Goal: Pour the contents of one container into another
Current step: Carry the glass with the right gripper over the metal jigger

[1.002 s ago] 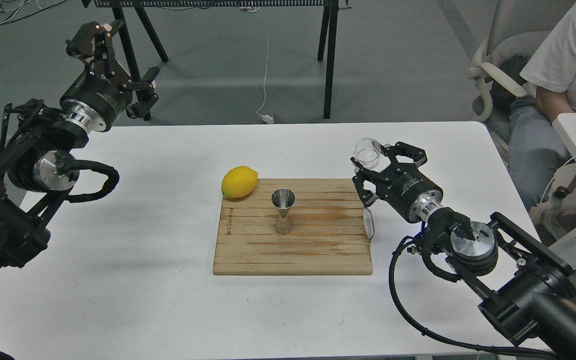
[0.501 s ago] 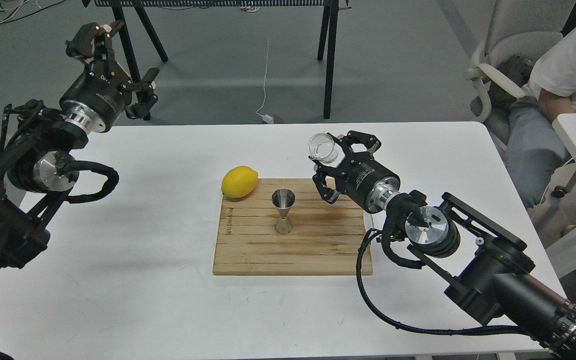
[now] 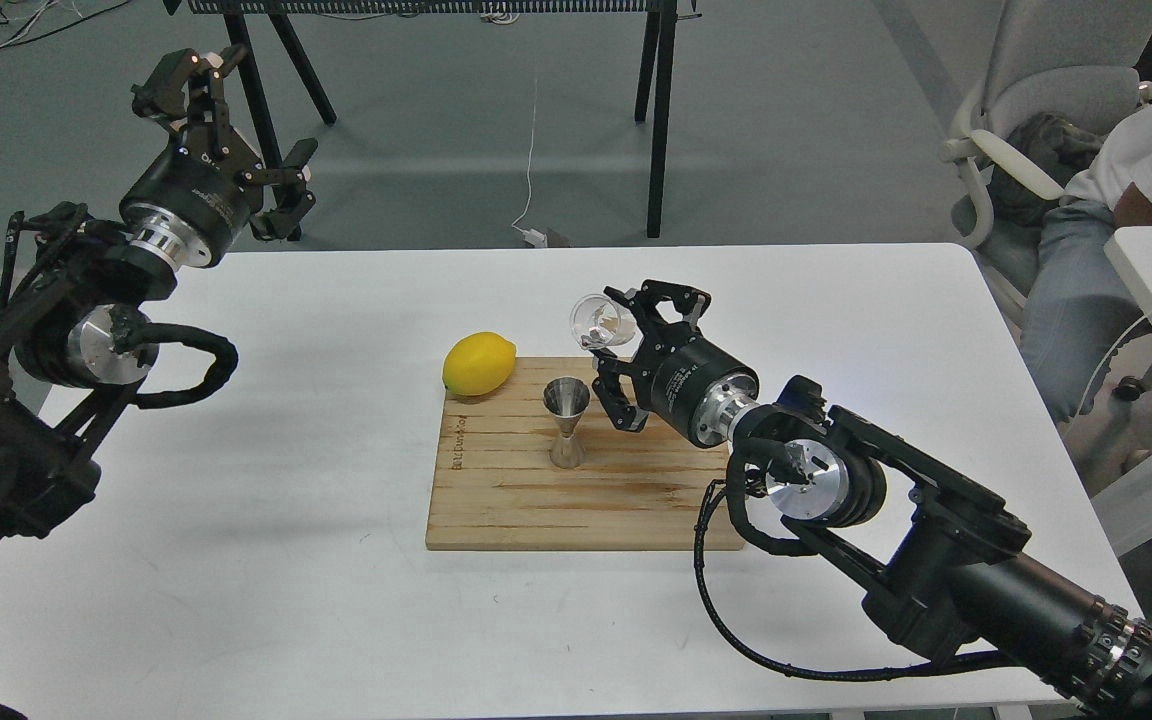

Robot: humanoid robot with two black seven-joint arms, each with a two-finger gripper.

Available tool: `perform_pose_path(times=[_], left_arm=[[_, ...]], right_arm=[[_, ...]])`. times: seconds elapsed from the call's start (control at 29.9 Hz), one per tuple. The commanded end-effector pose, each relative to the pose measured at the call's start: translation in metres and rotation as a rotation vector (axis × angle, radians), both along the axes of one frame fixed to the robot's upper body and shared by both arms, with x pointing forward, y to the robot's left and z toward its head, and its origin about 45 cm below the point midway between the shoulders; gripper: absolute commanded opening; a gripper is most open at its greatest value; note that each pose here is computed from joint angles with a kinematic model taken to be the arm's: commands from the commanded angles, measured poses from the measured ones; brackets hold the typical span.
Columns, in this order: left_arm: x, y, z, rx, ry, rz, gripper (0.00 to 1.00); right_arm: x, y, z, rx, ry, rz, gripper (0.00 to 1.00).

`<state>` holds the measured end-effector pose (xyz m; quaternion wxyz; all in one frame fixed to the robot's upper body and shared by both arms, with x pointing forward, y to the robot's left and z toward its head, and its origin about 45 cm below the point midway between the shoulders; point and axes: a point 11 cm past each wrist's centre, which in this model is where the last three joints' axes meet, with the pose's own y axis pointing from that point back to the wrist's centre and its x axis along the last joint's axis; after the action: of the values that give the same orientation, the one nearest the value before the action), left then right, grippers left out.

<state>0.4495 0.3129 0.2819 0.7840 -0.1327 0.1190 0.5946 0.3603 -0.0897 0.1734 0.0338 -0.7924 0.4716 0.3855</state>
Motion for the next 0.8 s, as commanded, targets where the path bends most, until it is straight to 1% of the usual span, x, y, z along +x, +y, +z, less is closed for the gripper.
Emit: perform_pose_path(times=[0.0,0.23,0.4,0.7,0.77], left_arm=[[0.0,0.0,0.0,0.0,0.0,0.0,1.0],[-0.0014,0.0009,-0.0035,0.0,0.007,0.002,1.0],[-0.0014,0.0009,-0.0035,0.0,0.007,0.002,1.0],[-0.0013,-0.0006,-0.0036,-0.005,0.006,0.001,1.0],[-0.0014,-0.0008,-0.0041,-0.007,0.007,0.001,1.0]], right_arm=[[-0.0045,0.0055,-0.002,-0.031,-0.017,0.032,0.42],[-0.007,0.008,-0.003,-0.063,-0.041,0.055,0.42],[-0.0065,0.009,-0.0006,-0.098,-0.081,0.07,0.41],[-0.0037,0.005,-0.0009,-0.13,-0.077,0.086,0.41],[-0.0066,0.0069,-0.0037,-0.153,-0.087,0.102,0.41]])
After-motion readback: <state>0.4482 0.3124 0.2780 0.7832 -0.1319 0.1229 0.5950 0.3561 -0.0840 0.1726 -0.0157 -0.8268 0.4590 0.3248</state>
